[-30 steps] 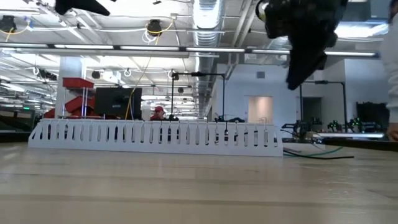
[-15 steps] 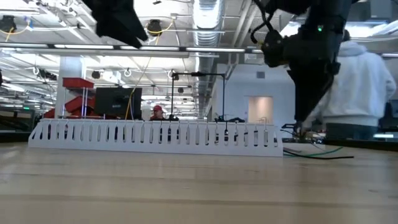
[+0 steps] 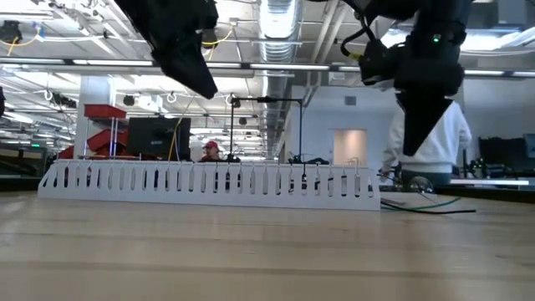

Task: Ziptie cables
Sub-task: Put the colored zip-tied into the white cable duct

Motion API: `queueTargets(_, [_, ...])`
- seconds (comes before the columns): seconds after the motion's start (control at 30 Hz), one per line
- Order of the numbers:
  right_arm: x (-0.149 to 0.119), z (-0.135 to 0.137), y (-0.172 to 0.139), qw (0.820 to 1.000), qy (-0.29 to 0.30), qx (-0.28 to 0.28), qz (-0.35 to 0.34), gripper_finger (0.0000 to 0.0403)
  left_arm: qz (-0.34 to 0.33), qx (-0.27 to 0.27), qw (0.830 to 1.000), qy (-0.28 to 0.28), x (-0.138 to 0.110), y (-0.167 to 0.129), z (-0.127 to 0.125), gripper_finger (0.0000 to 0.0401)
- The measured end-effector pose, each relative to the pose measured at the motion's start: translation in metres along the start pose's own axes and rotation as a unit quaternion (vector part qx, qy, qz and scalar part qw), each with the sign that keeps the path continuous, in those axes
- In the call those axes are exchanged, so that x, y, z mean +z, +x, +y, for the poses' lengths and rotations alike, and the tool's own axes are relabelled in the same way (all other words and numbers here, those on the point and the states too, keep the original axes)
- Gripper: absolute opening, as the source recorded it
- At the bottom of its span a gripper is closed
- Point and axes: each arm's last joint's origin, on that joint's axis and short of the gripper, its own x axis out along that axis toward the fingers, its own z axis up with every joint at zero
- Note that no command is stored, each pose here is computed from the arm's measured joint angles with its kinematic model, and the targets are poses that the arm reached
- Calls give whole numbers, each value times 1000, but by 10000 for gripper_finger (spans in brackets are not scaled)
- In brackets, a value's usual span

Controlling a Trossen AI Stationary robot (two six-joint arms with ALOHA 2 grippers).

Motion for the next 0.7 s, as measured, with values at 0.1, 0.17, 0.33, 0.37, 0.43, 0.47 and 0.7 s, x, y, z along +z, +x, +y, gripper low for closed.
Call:
queueTargets(0.1, [1, -5, 6, 1000, -23, 17, 12, 122, 3, 2, 1000, 1, 0, 2, 1, 207])
queueTargets(0.17, [4, -10, 10, 999, -24, 30, 10, 141, 1, 2, 1000, 3, 0, 2, 1, 207])
queueTargets(0.33, [9, -21, 16, 999, -26, 29, 8, 199, 1, 3, 1000, 4, 0, 2, 1, 207])
queueTargets(0.37, [10, -23, 16, 999, -24, 28, 8, 208, 0, 3, 1000, 3, 1, 2, 1, 207])
queueTargets(0.43, [14, -27, 18, 999, -26, 28, 2, 219, -2, 2, 1000, 3, 1, 2, 1, 207])
queueTargets(0.47, [16, -29, 18, 999, -27, 30, -5, 222, -4, 2, 1000, 4, 1, 2, 1, 207])
queueTargets(0.7, [23, -27, 21, 996, -29, 88, -16, 215, -5, 3, 1000, 4, 2, 2, 2, 207])
